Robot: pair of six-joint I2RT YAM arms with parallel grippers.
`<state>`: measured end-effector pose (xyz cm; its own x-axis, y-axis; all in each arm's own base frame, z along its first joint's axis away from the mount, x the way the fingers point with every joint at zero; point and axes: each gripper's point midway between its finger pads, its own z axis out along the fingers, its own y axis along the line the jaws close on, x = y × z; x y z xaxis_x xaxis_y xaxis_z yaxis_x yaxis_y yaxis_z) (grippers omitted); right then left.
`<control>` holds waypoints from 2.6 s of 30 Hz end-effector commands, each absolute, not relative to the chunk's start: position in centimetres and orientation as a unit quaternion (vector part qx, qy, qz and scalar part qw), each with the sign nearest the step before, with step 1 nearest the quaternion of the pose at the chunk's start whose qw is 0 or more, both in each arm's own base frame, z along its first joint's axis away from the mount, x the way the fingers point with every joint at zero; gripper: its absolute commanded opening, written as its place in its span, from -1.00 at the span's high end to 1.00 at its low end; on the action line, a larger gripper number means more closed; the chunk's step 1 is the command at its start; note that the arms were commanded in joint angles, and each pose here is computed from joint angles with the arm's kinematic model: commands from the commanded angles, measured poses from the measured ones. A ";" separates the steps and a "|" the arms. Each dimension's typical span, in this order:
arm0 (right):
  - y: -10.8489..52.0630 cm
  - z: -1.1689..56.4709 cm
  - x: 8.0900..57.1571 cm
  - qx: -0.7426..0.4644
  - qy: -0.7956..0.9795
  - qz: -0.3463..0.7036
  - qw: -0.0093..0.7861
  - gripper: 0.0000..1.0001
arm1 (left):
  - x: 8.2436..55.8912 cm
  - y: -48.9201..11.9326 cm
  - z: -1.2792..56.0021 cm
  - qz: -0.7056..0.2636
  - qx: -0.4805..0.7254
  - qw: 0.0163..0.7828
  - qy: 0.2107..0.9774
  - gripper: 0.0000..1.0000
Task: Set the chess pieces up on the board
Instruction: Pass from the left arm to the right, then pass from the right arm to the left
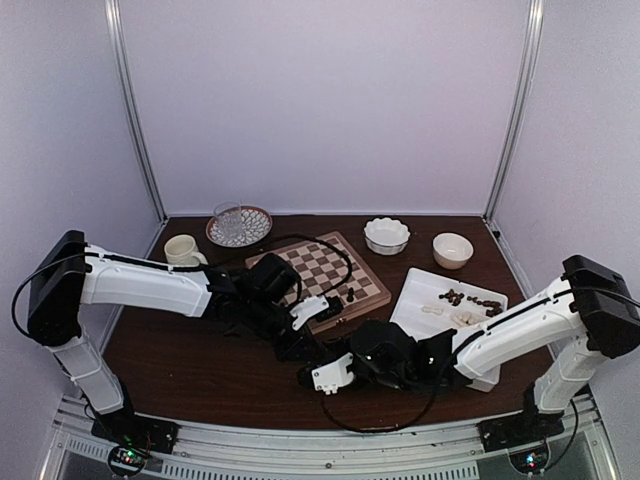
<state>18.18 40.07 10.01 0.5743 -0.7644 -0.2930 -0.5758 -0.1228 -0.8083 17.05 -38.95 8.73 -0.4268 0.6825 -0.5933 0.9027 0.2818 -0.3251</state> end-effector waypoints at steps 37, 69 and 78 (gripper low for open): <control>39.1 15.4 19.8 -0.624 0.550 0.019 0.554 0.97 | 18.0 -38.4 15.5 -0.381 0.462 0.327 0.732 0.25; 42.1 20.0 17.3 -0.490 0.573 0.258 0.604 1.00 | 16.4 -35.1 21.7 -0.459 0.413 0.537 0.574 0.11; 42.2 19.6 17.7 -0.483 0.580 0.253 0.605 1.00 | 16.5 -35.6 21.4 -0.466 0.413 0.526 0.580 0.17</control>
<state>17.31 42.06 18.85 0.2089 -0.2913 -0.9335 -0.8721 0.3765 -0.3127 16.32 -35.05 19.80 -0.1195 0.0396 -0.9920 0.9630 0.2479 -0.1061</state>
